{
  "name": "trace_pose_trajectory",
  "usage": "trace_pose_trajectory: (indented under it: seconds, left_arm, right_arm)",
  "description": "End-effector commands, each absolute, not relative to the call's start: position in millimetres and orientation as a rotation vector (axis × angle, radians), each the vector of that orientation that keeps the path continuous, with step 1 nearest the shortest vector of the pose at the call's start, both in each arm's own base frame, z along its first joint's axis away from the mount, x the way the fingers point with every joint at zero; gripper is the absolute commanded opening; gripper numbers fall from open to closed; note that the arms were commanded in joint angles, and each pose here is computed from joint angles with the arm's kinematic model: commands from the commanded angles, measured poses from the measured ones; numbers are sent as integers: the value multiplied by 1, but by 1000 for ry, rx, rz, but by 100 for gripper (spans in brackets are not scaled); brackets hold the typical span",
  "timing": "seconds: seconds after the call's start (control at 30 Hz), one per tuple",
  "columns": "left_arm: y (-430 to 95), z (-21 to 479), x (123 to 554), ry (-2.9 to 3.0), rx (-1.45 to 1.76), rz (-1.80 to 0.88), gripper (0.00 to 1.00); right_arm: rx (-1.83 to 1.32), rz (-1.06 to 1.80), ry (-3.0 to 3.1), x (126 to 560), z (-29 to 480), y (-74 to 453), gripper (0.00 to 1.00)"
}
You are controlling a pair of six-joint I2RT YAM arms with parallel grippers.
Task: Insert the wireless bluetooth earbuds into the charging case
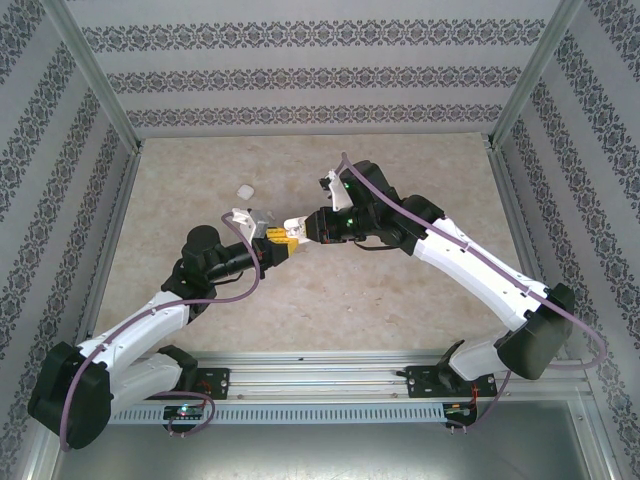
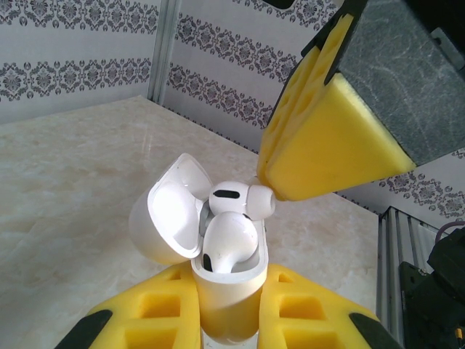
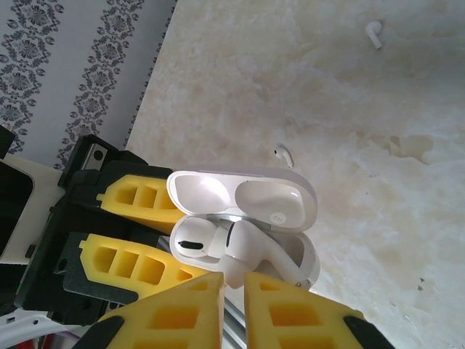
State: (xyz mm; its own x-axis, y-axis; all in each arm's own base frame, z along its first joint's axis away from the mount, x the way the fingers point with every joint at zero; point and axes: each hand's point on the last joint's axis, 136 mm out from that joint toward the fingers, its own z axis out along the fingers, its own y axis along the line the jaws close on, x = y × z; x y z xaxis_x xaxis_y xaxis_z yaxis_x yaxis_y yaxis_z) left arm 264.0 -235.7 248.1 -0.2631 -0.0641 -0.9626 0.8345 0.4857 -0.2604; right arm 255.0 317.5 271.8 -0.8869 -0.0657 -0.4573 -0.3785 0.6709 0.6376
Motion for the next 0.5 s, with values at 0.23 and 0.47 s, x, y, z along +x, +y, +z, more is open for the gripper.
trace_pose_trajectory:
  seconds: [0.23, 0.47]
  left_arm:
    - [-236, 261, 260, 1542, 704, -1006, 0]
    - [-236, 259, 259, 1551, 725, -995, 0]
  right_arm:
    - [-362, 1047, 2465, 248, 292, 305, 21]
    - [-388, 962, 2464, 251, 308, 298, 32]
